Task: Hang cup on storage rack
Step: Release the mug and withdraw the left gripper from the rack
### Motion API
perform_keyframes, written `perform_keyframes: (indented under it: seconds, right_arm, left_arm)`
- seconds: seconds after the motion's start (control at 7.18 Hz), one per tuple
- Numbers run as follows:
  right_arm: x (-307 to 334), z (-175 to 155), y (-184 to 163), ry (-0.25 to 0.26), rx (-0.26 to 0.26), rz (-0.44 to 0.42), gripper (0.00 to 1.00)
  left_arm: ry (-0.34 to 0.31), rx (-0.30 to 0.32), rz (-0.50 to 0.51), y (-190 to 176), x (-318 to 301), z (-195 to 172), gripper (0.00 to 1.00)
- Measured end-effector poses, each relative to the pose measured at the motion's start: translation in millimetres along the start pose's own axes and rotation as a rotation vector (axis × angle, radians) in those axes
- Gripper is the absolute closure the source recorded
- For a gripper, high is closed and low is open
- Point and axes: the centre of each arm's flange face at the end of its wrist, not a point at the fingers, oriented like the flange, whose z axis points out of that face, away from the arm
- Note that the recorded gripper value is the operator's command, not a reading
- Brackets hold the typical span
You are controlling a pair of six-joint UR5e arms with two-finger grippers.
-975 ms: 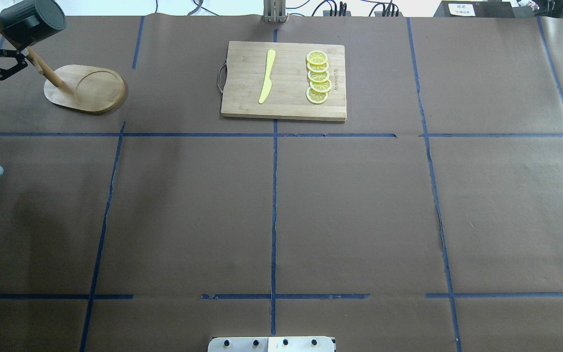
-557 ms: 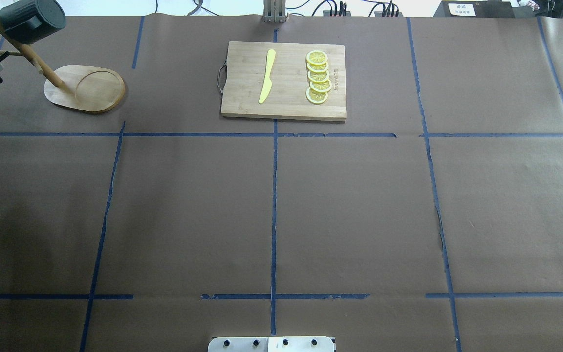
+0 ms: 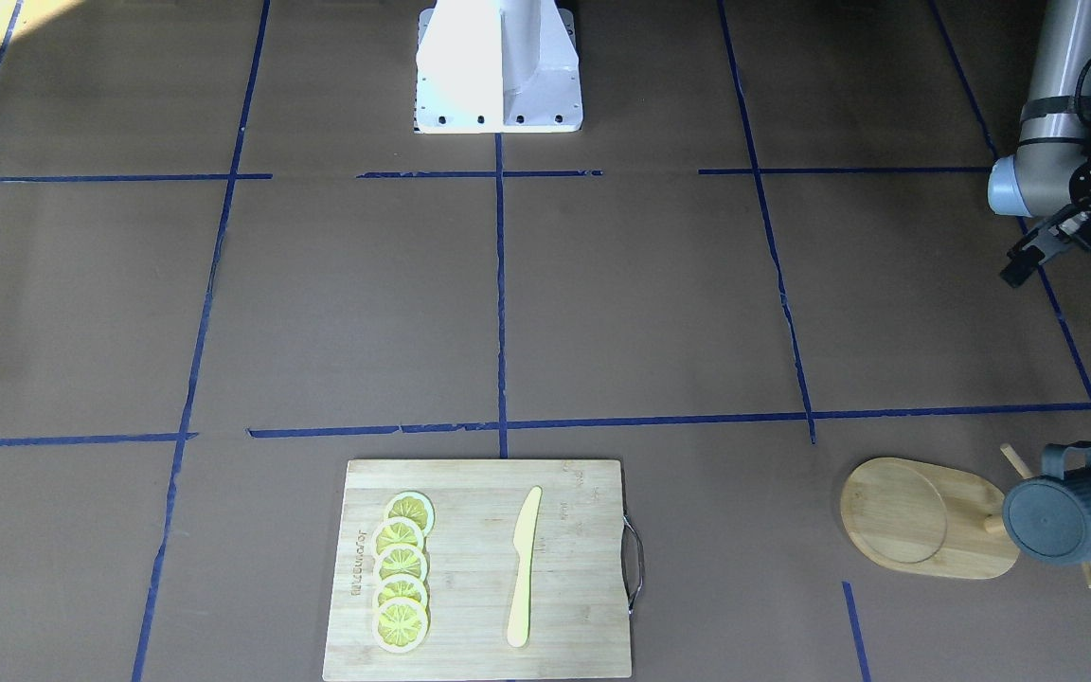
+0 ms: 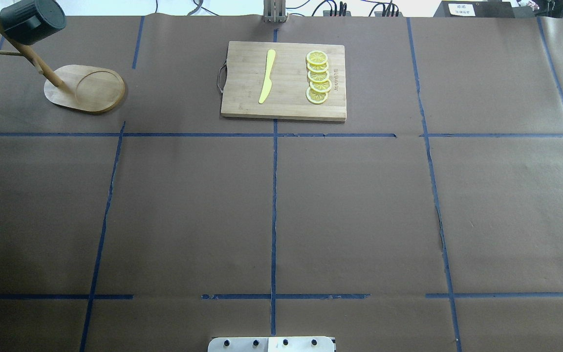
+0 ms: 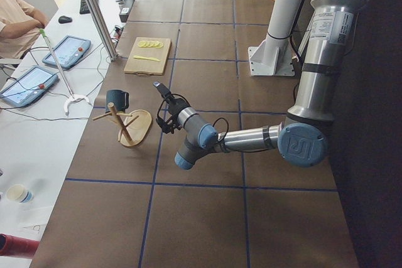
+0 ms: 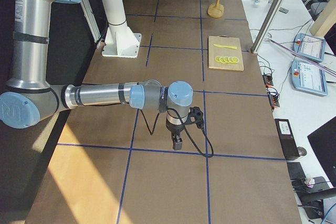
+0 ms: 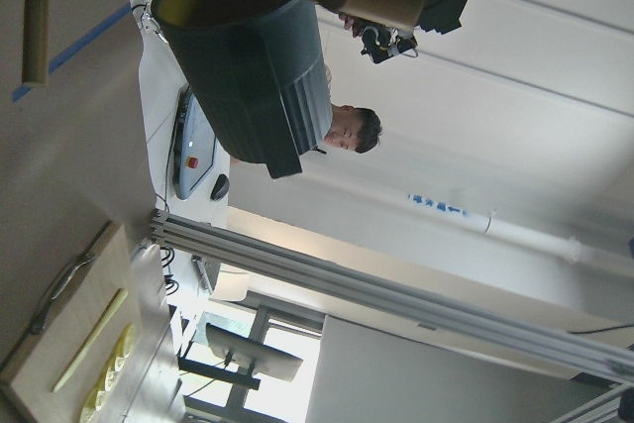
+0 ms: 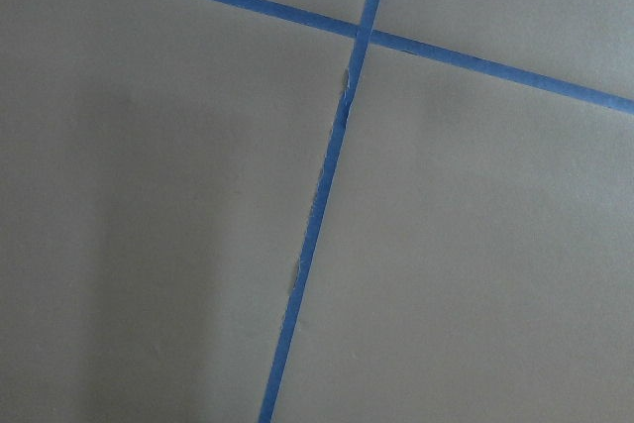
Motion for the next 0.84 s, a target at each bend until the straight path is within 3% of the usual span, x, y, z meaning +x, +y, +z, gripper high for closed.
perform_keyframes:
  seconds: [0.42,0.84]
  right_arm:
    - [0.7,1.0,0.3,-0.001,-0.003,0.003,0.0]
    - [1.2,1.9,1.4,-0.002,-0.005,0.005,0.0]
  left_arm:
    - [-0.291,-0.144,0.637,-18.8,-13.3,-26.4,0.0]
    - [-0.557,-0.242,1.083,-69.6,-17.1,-40.6,0.0]
